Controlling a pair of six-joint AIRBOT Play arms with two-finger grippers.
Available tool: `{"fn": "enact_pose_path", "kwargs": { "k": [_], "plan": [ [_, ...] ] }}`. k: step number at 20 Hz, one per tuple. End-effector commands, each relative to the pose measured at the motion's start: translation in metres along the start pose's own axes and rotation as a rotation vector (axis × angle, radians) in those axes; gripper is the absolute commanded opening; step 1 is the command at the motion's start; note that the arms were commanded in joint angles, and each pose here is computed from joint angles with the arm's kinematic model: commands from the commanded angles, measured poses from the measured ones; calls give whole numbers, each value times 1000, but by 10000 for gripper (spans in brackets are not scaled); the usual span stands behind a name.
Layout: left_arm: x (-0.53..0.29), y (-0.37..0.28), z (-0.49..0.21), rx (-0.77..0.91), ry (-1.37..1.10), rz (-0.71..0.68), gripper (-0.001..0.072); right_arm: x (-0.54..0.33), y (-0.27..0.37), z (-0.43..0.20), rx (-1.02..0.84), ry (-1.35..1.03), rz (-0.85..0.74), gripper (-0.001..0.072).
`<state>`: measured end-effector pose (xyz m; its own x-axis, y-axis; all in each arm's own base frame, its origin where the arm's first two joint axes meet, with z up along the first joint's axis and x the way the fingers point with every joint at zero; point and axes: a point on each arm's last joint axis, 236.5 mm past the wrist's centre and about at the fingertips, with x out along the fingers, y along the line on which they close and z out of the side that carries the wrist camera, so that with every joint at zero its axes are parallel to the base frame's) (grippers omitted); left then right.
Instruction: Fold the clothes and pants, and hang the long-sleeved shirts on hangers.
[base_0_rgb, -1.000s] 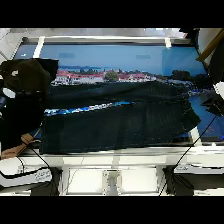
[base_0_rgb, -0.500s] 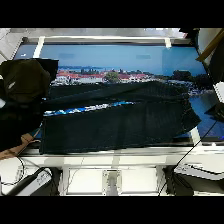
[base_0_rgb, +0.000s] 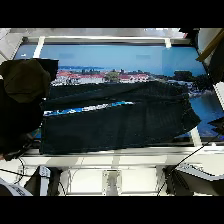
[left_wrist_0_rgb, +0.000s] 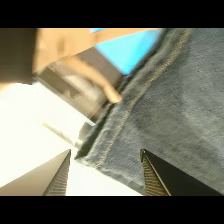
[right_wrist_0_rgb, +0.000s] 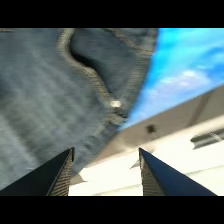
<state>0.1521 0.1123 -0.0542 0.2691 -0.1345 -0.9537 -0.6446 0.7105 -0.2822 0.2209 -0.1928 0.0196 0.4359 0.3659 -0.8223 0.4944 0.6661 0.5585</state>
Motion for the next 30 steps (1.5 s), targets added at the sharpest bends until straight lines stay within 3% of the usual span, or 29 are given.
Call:
{"fn": "enact_pose_path", "kwargs": {
  "k": [1,12,16,17,19,23,27,30],
  "plan": [
    [20,7,-23,-3,134,-60,492,-3,24,5,7,-32,114,457],
    [52,7,-46,21,299,-132,513,-9,43,2,2,-32,169,457],
    [69,-15,-48,113,293,-142,489,-9,44,3,2,-38,173,456],
    [71,-19,-50,149,303,-134,412,-10,45,4,1,-42,180,456],
    [70,-25,-45,192,297,-129,15,-11,50,5,0,-47,198,456],
    [43,-36,-9,210,203,-127,17,-9,45,3,-8,-38,177,456],
    [6,-74,41,217,6,-220,17,-3,1,-13,13,24,-2,456],
    [0,-82,44,213,-19,-247,17,22,-25,-15,101,-5,-52,459]
  ]
}}
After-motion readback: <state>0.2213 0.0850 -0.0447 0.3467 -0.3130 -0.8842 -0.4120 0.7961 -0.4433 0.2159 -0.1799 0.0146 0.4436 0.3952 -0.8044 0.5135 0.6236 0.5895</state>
